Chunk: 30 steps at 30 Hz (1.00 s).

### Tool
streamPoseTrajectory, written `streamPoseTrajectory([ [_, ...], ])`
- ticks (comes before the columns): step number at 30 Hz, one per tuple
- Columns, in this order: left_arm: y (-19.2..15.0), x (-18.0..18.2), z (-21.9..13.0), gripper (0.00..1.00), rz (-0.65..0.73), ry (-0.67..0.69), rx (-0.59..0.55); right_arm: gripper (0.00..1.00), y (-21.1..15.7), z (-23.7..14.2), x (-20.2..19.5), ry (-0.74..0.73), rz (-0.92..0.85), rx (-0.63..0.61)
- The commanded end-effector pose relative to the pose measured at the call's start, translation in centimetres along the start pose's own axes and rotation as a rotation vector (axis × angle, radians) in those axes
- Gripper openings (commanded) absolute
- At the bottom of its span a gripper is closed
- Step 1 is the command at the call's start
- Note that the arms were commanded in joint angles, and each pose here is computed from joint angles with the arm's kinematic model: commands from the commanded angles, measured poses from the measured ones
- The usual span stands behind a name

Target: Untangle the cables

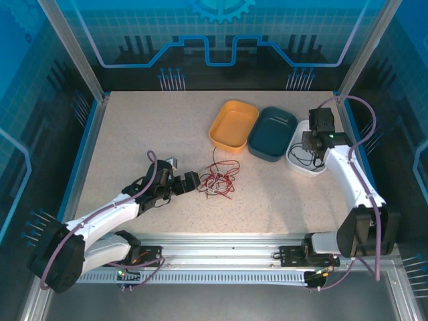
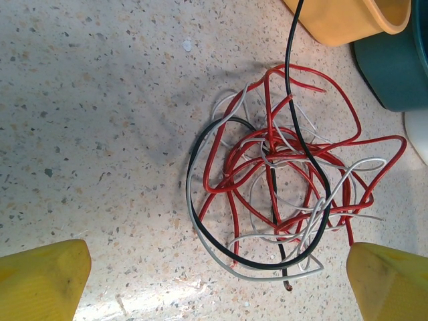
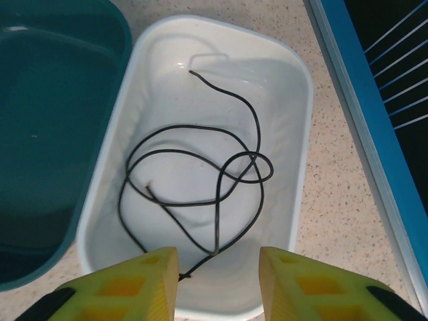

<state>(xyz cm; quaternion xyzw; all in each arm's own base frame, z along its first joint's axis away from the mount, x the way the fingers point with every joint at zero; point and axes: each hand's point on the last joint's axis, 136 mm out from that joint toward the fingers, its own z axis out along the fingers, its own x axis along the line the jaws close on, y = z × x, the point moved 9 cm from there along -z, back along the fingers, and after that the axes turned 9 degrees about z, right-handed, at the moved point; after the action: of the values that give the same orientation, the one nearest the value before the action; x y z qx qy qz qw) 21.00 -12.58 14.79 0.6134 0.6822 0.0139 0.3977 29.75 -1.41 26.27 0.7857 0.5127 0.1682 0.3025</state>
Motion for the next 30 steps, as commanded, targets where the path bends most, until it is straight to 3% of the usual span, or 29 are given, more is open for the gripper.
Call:
streamPoseTrajectory([
  [1, 0.0, -0.5, 0.0, 0.99, 0.001, -0.034, 0.001, 0.36, -1.8, -2.0, 0.6, 0.080, 0.037, 0.036],
  [11, 0.2, -0.4, 0.1, 0.99, -0.004, -0.018, -0.007, 0.36, -7.0, -6.9, 8.2, 0.389, -0.053, 0.101],
  [17, 0.0, -0.2, 0.6, 0.99, -0.023, -0.019, 0.008, 0.37, -9.1, -8.2, 14.6, 0.444, -0.200, 0.139],
  [30, -0.1, -0.4, 1.8, 0.98, -0.062, -0.061, 0.023, 0.37, -11.2, -3.9, 28.1, 0.413, -0.450, 0.275],
])
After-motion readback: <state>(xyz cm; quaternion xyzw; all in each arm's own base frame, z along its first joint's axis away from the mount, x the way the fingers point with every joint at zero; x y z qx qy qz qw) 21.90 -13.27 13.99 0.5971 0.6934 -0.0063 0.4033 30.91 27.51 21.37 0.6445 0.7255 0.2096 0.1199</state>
